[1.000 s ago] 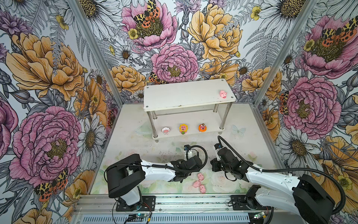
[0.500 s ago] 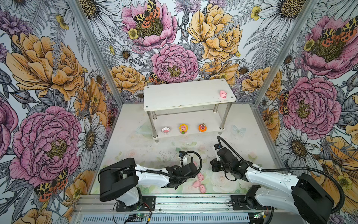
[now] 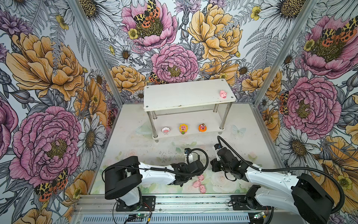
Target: Place and organize the plastic toys onto the shelf
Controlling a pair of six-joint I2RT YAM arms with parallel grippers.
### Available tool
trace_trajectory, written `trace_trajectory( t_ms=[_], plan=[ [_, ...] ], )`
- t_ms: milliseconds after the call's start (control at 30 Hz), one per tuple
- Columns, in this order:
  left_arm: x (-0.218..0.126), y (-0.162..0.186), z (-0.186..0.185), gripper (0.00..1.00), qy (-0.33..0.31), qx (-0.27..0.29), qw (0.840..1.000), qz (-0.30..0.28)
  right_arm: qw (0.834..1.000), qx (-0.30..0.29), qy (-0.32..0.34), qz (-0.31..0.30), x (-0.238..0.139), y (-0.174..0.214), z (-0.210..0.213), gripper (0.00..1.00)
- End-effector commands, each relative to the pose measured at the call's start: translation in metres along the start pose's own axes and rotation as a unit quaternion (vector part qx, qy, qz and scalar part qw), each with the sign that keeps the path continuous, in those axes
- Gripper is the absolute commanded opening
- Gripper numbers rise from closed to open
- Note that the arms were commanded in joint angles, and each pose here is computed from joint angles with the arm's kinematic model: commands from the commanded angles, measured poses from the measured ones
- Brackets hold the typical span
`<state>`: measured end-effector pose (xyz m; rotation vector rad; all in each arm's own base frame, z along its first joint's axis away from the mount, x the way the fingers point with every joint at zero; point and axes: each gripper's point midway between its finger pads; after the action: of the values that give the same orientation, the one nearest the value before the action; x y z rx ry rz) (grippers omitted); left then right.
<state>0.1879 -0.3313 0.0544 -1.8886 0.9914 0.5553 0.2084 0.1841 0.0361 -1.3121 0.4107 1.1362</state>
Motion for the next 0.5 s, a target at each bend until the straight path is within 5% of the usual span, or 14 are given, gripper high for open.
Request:
trace_trajectory(
  t_ms=[0, 467],
  plan=[
    [0.002, 0.003, 0.002, 0.63, -0.011, 0.021, 1.0, 0.004, 1.0, 0.002, -0.001, -0.013, 0.0, -0.009, 0.001, 0.0],
    [0.014, 0.009, 0.008, 0.55, -0.023, 0.026, 0.999, 0.015, 1.0, 0.001, 0.001, -0.002, 0.005, -0.006, 0.001, 0.0]
  ],
)
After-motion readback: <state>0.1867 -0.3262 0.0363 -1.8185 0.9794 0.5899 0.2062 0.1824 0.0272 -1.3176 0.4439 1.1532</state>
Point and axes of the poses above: each gripper's point midway between its finger pads, its own x axis out along the fingers, its own z axis along the line the jaws close on, y = z × x, and after that the axes turned 5 degrees about -x, right-handed
